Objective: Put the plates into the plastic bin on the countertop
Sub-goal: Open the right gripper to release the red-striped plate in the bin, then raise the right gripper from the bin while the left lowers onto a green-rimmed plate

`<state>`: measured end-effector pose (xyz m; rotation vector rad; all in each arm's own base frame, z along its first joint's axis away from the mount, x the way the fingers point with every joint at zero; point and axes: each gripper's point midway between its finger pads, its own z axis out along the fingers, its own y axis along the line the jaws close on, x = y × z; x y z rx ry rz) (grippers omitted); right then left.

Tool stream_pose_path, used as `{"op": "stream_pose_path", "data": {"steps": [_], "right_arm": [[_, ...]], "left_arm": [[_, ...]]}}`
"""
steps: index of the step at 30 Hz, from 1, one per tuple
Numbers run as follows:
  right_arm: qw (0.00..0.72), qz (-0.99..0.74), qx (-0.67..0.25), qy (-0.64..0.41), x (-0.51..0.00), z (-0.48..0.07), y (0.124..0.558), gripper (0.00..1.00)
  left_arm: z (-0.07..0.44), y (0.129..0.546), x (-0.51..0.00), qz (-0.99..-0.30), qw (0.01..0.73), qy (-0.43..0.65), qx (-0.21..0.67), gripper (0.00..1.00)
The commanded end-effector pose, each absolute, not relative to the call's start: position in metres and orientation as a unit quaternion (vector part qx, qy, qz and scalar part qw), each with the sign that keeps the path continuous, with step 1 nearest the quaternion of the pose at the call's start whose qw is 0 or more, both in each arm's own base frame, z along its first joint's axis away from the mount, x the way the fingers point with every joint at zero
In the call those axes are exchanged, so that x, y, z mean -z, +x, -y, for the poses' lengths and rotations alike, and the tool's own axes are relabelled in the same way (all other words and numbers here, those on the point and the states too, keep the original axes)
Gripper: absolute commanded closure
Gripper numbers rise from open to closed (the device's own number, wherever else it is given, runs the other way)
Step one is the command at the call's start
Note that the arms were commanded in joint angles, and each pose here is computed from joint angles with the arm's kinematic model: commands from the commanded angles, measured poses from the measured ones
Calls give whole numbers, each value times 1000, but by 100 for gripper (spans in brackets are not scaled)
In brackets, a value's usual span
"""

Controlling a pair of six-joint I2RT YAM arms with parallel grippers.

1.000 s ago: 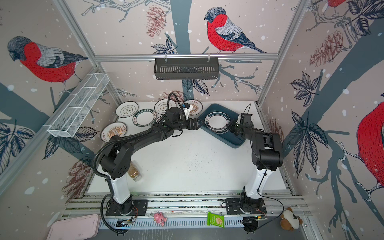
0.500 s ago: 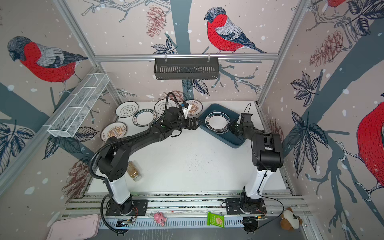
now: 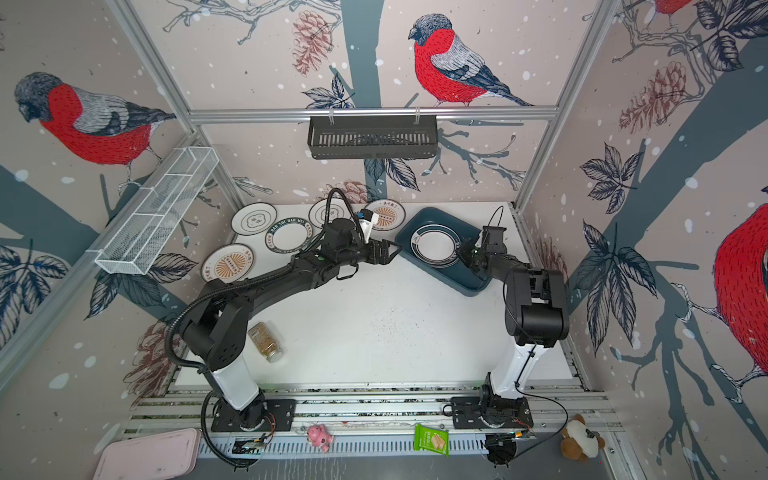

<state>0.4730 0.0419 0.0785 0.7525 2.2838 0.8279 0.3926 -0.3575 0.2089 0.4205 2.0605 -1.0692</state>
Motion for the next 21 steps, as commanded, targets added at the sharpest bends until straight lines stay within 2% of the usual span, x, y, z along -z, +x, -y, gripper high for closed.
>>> {"op": "stream_pose_path", "data": {"steps": [1,5,10,16,21], "right_arm": [[314,-856,-309,271,-91,-41,475,80],[333,-851,-314,258,-109,-42,476,78],[360,-845,-314,239,-133,-45,472,71],[400,-839,-313,197,-171,-62,462,51],[441,-825,-320,148,-210,-87,453,27]], "left_arm": [[352,393,-218,-802,400,160,414,4],[342,391,-222,-806,412,153,397,4],[330,389,-225,-810,424,141,380,4],[302,391,-224,-820,439,96,354,4],[252,398,-214,-830,444,10,337,4]]}}
